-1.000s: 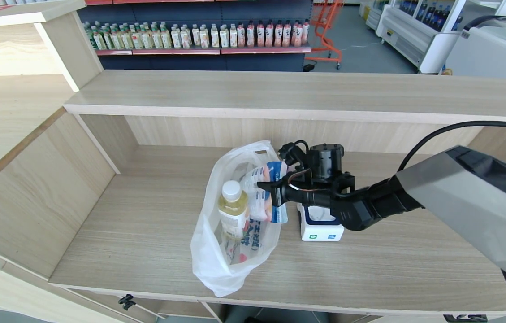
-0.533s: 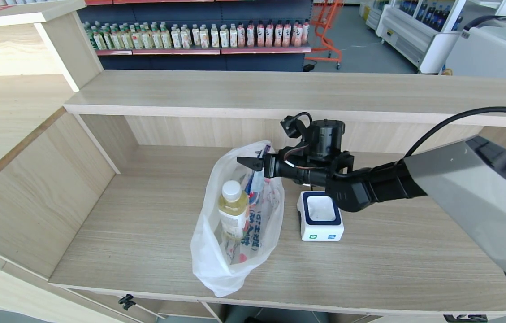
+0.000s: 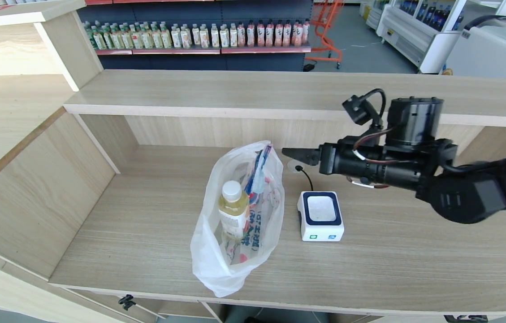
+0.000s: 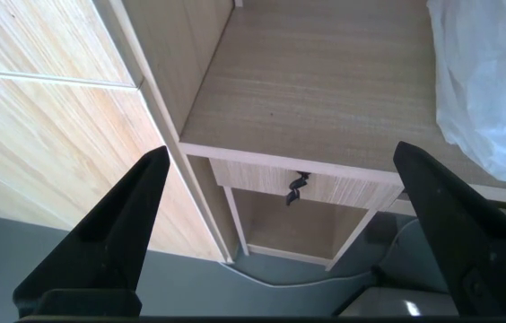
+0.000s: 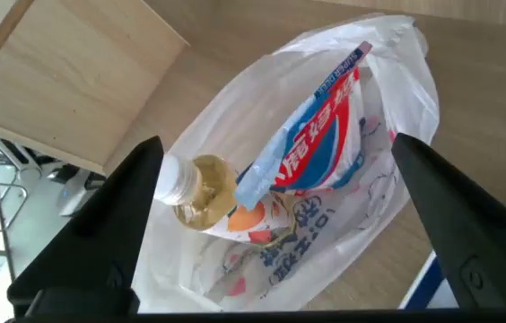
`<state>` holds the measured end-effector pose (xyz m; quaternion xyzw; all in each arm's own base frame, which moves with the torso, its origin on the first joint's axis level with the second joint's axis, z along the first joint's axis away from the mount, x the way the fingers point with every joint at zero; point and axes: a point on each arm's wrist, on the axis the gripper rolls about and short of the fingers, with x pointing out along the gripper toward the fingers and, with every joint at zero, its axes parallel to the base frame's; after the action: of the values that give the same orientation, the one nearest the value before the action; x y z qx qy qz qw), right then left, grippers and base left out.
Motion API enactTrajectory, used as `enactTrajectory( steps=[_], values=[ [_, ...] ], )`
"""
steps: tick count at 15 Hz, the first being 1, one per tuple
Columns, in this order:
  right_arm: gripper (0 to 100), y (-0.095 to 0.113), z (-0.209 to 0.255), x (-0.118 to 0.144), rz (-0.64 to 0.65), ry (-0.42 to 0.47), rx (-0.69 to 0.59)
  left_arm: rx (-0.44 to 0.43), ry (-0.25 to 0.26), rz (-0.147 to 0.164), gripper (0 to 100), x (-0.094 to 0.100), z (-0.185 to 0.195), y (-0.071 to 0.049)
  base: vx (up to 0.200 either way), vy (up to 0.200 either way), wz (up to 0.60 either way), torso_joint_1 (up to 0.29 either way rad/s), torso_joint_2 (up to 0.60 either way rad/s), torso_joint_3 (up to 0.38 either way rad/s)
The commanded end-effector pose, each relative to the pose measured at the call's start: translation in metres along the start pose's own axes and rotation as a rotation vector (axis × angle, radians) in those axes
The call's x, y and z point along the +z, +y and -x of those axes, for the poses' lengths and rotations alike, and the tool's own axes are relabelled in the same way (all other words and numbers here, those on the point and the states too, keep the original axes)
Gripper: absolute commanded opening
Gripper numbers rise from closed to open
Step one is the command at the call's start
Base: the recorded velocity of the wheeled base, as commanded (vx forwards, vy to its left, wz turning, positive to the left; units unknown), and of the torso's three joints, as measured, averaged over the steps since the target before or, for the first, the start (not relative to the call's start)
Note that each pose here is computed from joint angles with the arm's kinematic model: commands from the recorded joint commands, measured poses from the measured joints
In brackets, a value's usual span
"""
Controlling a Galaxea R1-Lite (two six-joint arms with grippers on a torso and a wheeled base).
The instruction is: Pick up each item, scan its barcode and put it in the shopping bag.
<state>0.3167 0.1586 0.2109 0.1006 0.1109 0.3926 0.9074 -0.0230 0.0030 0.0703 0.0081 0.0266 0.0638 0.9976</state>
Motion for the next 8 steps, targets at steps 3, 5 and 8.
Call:
enactTrajectory(
  steps=[3, 5, 8],
  values=[
    [100, 0.04, 0.247, -0.068, 0.038, -0.085, -0.51, 0.001, 0.0, 0.001, 100, 0.0, 0.0, 0.0, 0.0, 0.0, 0.0, 0.0, 0.0, 0.0],
    [100, 0.06, 0.283, -0.121, 0.036, -0.068, -0.667, 0.001, 0.0, 0.001, 100, 0.0, 0.0, 0.0, 0.0, 0.0, 0.0, 0.0, 0.0, 0.0],
    [100, 0.085, 0.314, -0.19, 0.153, -0.103, -0.719, 0.001, 0.0, 0.001, 100, 0.0, 0.0, 0.0, 0.0, 0.0, 0.0, 0.0, 0.0, 0.0]
  ],
)
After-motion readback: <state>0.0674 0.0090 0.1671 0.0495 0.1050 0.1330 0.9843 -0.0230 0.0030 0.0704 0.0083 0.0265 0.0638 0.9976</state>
